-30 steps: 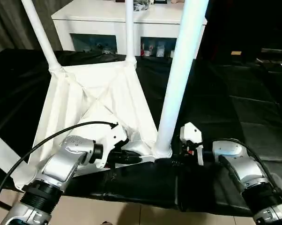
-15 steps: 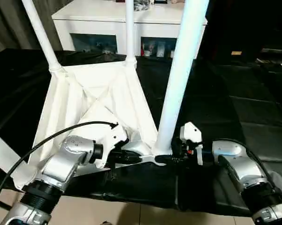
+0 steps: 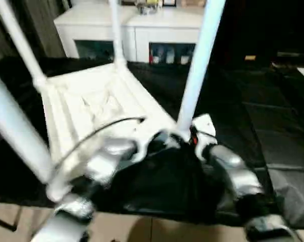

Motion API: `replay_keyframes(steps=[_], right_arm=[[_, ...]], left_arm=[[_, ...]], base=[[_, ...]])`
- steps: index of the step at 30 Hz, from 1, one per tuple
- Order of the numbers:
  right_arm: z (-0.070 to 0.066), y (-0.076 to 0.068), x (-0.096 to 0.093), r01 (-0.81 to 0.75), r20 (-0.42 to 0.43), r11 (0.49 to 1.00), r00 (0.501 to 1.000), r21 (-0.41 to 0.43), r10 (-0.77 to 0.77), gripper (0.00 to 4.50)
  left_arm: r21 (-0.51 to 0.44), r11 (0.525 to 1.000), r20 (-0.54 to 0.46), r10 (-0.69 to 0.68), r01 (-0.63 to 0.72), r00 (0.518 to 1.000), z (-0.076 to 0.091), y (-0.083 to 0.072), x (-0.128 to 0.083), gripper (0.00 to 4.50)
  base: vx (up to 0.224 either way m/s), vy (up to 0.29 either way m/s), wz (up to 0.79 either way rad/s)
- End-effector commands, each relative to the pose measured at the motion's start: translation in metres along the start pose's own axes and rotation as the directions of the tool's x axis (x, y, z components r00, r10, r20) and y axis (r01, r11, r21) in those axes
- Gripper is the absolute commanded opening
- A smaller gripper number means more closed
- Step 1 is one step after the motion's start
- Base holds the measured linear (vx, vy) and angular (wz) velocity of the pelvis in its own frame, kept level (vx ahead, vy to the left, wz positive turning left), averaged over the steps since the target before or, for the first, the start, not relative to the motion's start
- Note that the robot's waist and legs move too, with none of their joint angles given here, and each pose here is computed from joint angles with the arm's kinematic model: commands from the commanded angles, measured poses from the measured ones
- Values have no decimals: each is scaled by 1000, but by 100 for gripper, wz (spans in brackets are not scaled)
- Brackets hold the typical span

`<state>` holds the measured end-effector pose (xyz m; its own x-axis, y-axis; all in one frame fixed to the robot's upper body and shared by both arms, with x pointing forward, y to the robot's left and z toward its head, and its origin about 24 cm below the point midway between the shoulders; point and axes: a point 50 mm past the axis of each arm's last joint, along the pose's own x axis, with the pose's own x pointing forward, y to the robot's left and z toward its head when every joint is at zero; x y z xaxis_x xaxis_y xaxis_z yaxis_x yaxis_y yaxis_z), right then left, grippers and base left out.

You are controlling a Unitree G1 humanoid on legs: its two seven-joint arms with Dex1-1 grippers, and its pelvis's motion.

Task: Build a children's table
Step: Rotate leg to tighten

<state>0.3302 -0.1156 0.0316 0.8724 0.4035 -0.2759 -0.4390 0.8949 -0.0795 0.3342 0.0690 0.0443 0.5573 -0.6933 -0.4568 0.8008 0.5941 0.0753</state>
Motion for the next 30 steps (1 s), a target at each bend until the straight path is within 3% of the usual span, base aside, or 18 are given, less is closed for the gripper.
replay_keyframes(steps=[1, 3, 7, 9, 11, 13, 17, 19, 20, 23, 25, 28, 30], right_arm=[[-10, 13, 0, -7, -31, 999, 1000, -47, 5, 272], [-9, 16, 1, -17, -28, 998, 1000, -58, 15, 271], [0, 20, -1, -84, 73, 996, 994, 26, 82, 271], [3, 21, -4, -115, 103, 993, 988, 25, 112, 325], [4, 21, -4, -125, 112, 992, 986, 23, 122, 341], [8, 12, -16, -216, 133, 976, 968, 18, 212, 366], [4, -7, -52, -409, 114, 911, 904, -52, 412, 366], [2, -10, -58, -441, 102, 895, 889, -65, 446, 366], [-3, -23, -75, -484, 75, 872, 869, -75, 489, 366], [-5, -32, -83, -492, 65, 867, 866, -75, 497, 366], [-7, -48, -97, -495, 42, 866, 866, -70, 499, 366], [-9, -67, -104, -428, 22, 901, 902, -68, 430, 366], [-11, -84, -103, -316, 7, 945, 948, -79, 318, 366]], left_arm=[[-14, 970, 24, 242, -242, 970, 4, 26, -7, 0], [-8, 973, 30, 230, -229, 973, 5, 25, -5, 0], [31, 982, 43, 185, -187, 982, 3, 26, -9, 0], [49, 985, 48, 164, -167, 985, 2, 26, -11, 0], [57, 986, 51, 156, -158, 986, 1, 26, -11, 0], [74, 989, 55, 123, -127, 991, -2, 28, -15, 0], [106, 994, 67, 31, -38, 997, -4, 26, -20, 0], [125, 992, 73, 2, -12, 997, -4, 24, -21, 0], [180, 978, 89, -119, 101, 989, -4, 17, -25, 0], [199, 966, 89, -189, 168, 978, -5, 13, -27, 0], [225, 946, 54, -251, 234, 966, -10, 13, -33, 0], [245, 918, 63, -336, 312, 940, -11, 8, -39, 0], [246, 881, 88, -435, 403, 896, -9, -2, -44, 0]], base=[[0, 0, 0], [0, 0, 0], [0, 0, 0], [0, 0, 0], [0, 0, 0], [0, 0, 0], [0, 0, 0], [0, 0, 0], [0, 0, 0], [0, 0, 0], [0, 0, 0], [0, 0, 0], [0, 0, 0]])
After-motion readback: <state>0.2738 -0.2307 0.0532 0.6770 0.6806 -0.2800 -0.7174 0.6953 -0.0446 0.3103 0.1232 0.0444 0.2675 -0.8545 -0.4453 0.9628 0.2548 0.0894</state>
